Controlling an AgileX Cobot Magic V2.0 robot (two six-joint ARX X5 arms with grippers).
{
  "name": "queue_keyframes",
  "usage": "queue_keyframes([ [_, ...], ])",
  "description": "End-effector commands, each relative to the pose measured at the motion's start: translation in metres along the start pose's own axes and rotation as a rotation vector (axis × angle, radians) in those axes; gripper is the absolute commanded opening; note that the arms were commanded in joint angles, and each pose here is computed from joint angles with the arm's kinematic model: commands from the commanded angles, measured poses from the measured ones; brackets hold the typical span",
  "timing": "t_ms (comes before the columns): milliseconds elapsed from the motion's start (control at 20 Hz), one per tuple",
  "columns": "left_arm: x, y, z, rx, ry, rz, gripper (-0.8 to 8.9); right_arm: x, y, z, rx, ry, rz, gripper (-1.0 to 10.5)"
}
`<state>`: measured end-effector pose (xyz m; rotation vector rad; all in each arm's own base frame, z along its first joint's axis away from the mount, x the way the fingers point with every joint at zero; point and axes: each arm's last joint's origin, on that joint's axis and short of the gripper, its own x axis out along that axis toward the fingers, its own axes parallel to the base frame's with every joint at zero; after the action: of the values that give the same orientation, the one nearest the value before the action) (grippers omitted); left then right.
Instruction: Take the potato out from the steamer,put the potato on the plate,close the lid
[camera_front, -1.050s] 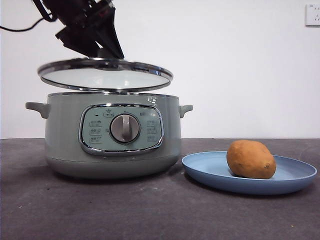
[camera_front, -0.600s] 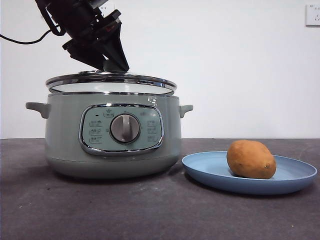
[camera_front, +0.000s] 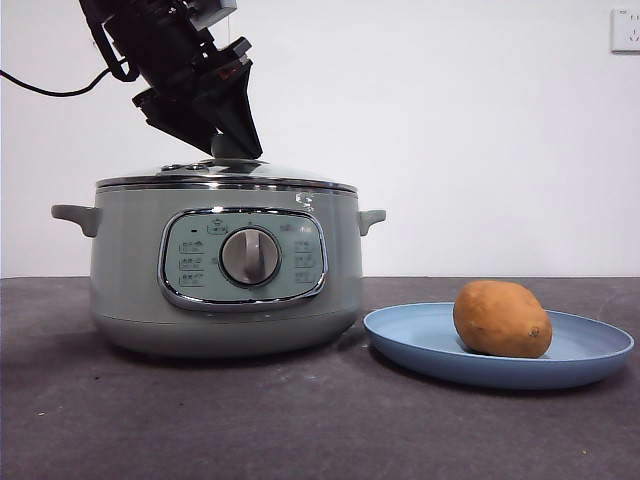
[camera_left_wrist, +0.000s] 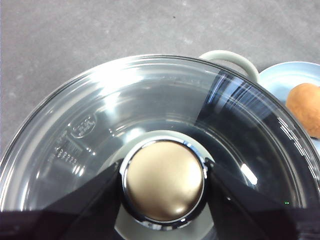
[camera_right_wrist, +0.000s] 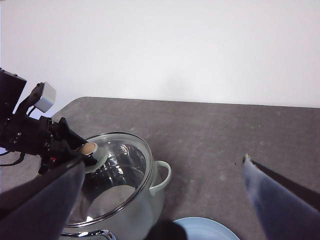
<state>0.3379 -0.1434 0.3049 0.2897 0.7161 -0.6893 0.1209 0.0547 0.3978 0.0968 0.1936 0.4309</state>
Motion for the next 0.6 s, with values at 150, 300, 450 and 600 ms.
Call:
queue_keyframes([
  [150,0.004,0.001,-0.002,-0.029,0.025,0.0,5.31,0.0,0.0,-0.001,0.009,0.019,0.001,5.7],
  [300,0.003,0.001,-0.001,-0.029,0.021,0.002,5.75,0.0,0.0,-0.005,0.01,0.056,-0.003,5.7],
  [450,-0.004,0.001,0.005,-0.029,0.008,0.006,5.75,0.0,-0.001,-0.008,0.011,0.092,-0.006,5.7],
  [600,-0.026,-0.002,0.016,-0.047,-0.009,0.009,5.75,0.0,0.0,-0.012,0.016,0.137,0.049,5.7],
])
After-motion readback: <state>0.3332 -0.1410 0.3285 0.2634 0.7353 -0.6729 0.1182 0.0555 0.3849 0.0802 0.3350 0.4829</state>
